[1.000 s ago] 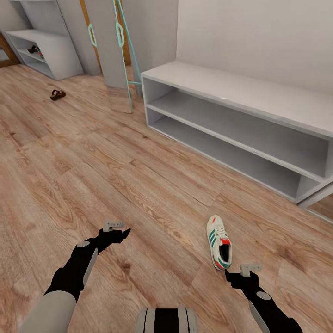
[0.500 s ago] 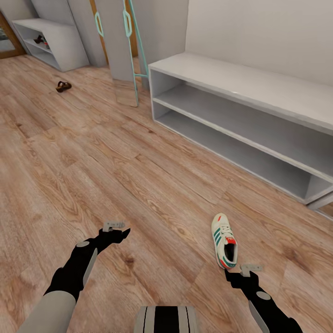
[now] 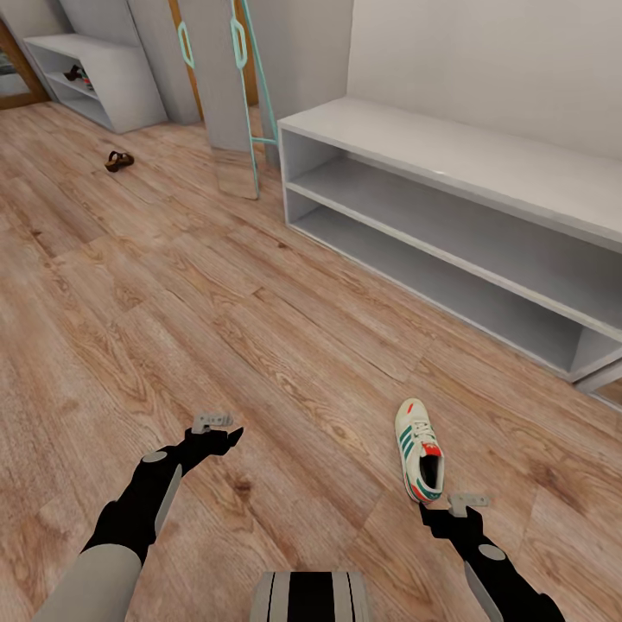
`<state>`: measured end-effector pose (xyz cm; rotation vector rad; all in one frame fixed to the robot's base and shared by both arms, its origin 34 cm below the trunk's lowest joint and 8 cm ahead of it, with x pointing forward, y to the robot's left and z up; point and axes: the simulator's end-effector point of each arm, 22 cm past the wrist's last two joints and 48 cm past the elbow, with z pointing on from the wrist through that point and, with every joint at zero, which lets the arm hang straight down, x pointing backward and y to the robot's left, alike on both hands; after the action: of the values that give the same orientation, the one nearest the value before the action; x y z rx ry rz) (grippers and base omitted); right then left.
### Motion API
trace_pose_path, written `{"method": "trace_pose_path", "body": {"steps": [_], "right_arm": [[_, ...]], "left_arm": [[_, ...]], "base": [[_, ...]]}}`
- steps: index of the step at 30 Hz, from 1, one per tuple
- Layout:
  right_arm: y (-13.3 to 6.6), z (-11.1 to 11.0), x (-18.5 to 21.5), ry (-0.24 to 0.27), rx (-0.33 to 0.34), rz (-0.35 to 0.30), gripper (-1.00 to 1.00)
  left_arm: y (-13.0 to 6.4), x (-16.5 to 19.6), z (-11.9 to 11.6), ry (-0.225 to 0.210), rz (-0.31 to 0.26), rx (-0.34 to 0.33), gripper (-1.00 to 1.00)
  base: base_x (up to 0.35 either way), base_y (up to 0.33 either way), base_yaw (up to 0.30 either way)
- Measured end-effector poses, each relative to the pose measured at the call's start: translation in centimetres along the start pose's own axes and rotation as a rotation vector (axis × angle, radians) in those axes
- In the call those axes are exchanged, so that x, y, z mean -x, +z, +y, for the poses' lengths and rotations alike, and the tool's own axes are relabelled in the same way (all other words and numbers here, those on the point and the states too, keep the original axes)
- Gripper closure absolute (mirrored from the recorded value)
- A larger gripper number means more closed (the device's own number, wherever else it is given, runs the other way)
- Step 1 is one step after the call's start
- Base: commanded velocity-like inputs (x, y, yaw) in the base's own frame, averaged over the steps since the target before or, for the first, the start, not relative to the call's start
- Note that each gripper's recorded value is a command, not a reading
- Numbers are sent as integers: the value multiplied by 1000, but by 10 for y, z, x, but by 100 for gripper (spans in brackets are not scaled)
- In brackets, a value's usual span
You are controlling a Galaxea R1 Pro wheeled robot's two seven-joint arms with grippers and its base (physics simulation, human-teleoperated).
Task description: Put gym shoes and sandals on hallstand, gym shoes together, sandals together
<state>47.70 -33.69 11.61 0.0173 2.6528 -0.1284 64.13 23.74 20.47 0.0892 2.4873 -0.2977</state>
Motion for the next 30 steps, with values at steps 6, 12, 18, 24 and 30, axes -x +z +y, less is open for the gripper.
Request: {"method": "trace_pose_path", "body": {"steps": [6,12,18,24,30], "right_arm": [[0,0,-1,0,-1,1,-100],[0,18,2,15,21,-5,-100],[0,19,0,8,23,-1,-100],[0,20,-2,4,25,3,-100],[0,20,-2,2,26,3,-100]], "left_arm": [[0,0,0,0,0,0,-100],[-1,17,-5,-3,-38,-8,-100],[-2,46,-6,12,-107,-11,-100],[-7,76,-6,23,-185,-13,-100],[-14,95,-7,34,-248,-15,-100]], "base": [[54,0,0],[0,0,0],[0,0,0],[0,0,0],[0,0,0]]}}
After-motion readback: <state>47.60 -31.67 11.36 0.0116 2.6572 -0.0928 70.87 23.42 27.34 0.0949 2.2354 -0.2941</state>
